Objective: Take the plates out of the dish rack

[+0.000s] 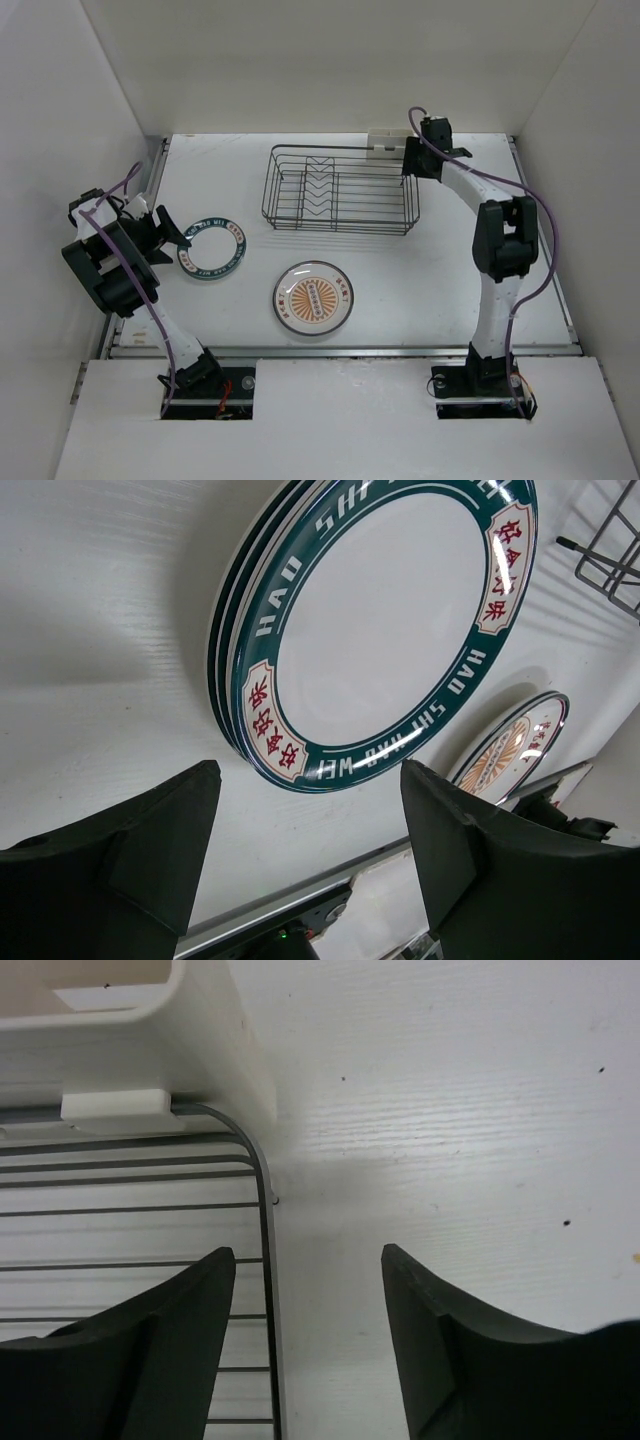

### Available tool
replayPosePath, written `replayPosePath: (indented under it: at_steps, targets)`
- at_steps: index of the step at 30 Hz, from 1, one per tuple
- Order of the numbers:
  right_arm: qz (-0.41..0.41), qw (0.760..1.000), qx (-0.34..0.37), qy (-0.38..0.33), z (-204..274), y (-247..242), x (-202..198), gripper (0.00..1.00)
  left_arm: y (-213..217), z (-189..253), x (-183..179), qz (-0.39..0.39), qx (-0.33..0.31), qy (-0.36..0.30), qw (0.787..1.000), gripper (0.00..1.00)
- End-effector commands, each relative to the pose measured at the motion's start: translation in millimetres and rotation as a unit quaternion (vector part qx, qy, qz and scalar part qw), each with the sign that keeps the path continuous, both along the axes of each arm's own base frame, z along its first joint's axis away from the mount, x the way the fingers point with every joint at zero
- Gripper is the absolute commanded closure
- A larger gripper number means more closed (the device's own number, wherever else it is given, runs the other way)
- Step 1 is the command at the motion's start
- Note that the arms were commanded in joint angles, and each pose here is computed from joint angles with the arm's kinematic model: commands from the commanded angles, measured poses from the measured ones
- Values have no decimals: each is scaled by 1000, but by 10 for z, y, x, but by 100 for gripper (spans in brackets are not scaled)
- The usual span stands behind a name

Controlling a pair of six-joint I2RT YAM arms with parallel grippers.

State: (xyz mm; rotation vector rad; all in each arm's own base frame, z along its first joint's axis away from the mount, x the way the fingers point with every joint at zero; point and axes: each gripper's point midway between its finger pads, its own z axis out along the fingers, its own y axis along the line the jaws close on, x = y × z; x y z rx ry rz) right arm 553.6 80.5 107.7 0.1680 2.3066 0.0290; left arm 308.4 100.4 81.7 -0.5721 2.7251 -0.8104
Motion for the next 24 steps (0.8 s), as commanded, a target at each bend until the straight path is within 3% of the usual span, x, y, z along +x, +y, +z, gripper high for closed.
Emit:
replayPosePath:
  at_steps: [1,5,7,9,10,11,17,21,24]
  targets:
    - [-1,996,-12,-94,695,-73,226,32,-7,120,20,-5,3,-17,1000,30]
    - [-10,992,-13,-127,1114,-145,27,24,-7,120,20,-5,3,-17,1000,30]
    - [-19,984,-2,-178,1592,-188,-156,11,-11,121,15,-5,6,-20,1000,30]
    - [-22,983,5,-184,1652,-221,-376,11,2,154,33,-5,15,-33,999,30]
    - [-27,977,17,-213,1956,-247,-564,10,-6,166,21,-5,18,-39,999,30]
    - [-27,975,30,-221,2033,-238,-666,0,-10,173,23,-1,19,-40,999,30]
    - [-60,968,67,-233,2250,-387,-1525,0,36,180,-19,23,61,-57,996,30]
    - [-70,966,67,-239,2283,-494,-1966,0,108,283,-109,58,125,-87,987,30]
    - [-74,962,69,-253,2349,-556,-2231,0,312,601,-151,107,222,-142,959,26]
